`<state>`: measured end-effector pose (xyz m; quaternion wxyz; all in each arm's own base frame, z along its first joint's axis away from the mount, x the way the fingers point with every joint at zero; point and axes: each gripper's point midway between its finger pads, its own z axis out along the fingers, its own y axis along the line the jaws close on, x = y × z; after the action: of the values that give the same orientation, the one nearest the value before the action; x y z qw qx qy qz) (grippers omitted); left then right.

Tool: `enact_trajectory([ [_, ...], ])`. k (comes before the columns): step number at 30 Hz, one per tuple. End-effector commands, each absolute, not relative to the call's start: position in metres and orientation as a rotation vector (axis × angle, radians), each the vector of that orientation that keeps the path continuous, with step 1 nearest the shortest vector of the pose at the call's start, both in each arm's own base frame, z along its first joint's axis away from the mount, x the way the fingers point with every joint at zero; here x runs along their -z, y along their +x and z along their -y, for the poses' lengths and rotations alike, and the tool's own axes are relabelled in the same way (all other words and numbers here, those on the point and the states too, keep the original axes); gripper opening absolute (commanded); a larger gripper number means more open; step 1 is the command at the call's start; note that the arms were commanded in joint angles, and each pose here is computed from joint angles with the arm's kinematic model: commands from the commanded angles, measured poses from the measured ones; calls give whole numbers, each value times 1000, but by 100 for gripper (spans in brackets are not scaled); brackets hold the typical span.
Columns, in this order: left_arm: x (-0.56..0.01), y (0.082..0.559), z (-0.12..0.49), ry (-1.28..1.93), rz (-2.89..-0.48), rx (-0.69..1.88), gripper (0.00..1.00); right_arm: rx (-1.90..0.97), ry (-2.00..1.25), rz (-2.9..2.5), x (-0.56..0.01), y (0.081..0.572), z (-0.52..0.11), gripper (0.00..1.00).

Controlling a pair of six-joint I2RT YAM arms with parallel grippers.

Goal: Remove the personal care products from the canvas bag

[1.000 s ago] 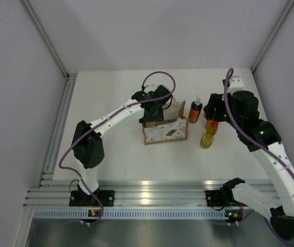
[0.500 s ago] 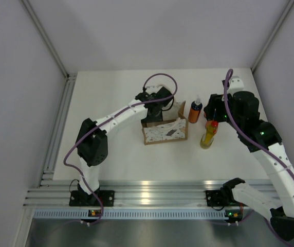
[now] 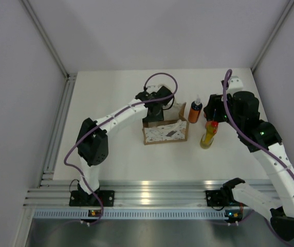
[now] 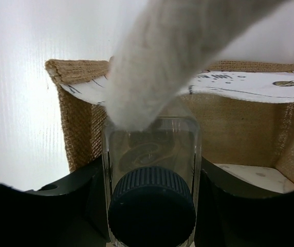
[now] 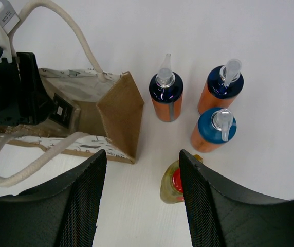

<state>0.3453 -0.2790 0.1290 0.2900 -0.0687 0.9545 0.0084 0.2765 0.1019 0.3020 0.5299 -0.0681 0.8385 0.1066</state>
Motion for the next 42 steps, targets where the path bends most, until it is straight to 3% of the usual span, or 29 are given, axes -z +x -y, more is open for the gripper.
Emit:
enact_trajectory([
  [1, -160, 359, 299, -174, -2487, 108, 0, -268, -183, -1974, -310, 276, -104, 57],
  [26, -285, 351, 301, -137, -2286, 388, 0, -258, -159, -1958, -312, 283, -103, 57],
  [36, -390, 332, 292, -147, -2078, 620, 0, -245, -144, -1954, -313, 283, -100, 57],
  [42, -455, 311, 254, -235, -1896, 689, 0, -248, -137, -1953, -314, 285, -101, 57],
])
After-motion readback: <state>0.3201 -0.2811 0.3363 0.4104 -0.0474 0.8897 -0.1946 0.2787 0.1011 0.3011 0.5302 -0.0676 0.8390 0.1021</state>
